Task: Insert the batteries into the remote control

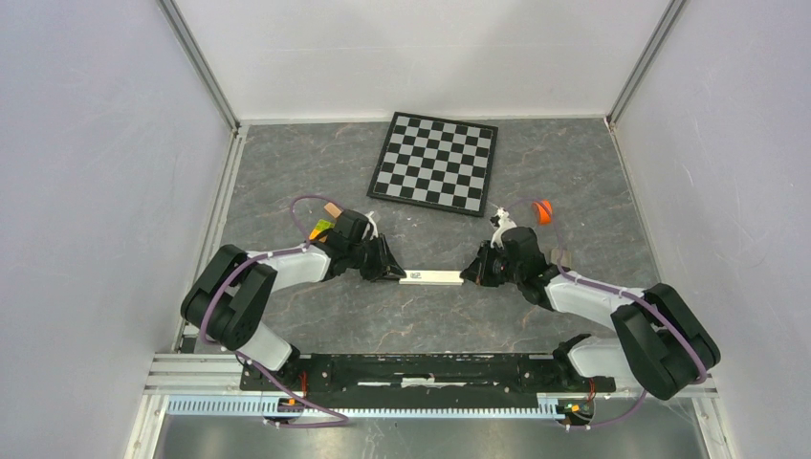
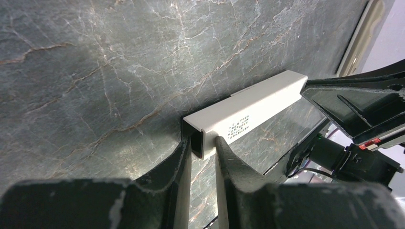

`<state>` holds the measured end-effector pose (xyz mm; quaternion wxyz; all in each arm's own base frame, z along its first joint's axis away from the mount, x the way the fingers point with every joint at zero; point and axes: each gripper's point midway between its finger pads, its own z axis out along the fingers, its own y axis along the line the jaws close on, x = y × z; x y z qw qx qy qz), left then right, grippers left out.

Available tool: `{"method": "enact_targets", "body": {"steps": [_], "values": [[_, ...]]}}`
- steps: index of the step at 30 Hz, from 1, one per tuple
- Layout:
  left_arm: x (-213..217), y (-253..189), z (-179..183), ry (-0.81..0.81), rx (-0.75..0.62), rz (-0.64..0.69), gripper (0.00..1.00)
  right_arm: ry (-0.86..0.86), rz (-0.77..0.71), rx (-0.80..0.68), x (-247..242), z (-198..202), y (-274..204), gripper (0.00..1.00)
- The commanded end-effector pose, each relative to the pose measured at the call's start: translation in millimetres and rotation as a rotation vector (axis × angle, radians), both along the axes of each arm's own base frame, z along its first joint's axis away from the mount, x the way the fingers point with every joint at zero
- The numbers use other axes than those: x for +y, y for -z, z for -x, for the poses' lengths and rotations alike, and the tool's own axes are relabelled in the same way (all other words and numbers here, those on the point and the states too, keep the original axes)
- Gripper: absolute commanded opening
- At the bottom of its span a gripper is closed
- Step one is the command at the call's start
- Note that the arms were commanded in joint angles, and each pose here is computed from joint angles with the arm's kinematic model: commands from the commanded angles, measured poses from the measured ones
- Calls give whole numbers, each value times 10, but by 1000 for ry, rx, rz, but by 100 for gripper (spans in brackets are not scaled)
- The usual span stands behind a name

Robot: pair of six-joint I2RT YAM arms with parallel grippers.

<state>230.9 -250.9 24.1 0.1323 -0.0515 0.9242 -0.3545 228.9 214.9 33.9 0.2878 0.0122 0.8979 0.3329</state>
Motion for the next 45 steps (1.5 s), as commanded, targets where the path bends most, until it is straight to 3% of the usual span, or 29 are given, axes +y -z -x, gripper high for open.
{"method": "enact_targets", "body": {"steps": [1,12,16,24,29,34,45], "values": [[262,512,368,-13,141,-157,8,-66,-74,149,239,440,129,5],[171,435,341,-29,136,-92,2,-104,-96,178,522,598,194,4],[185,375,269,-35,110,-113,4,-78,11,78,379,428,147,12],[346,42,-41,-84,-25,-236,41,-54,216,-242,22,-152,-392,59],[461,-266,-235,-128,-122,-288,65,-315,227,-478,291,-230,-798,94],[702,-619,-337,-208,-226,-350,99,-574,276,-606,612,-132,-840,96],[1144,-1500,-225,-330,-439,-361,100,-918,484,-638,983,-82,-402,95]]}}
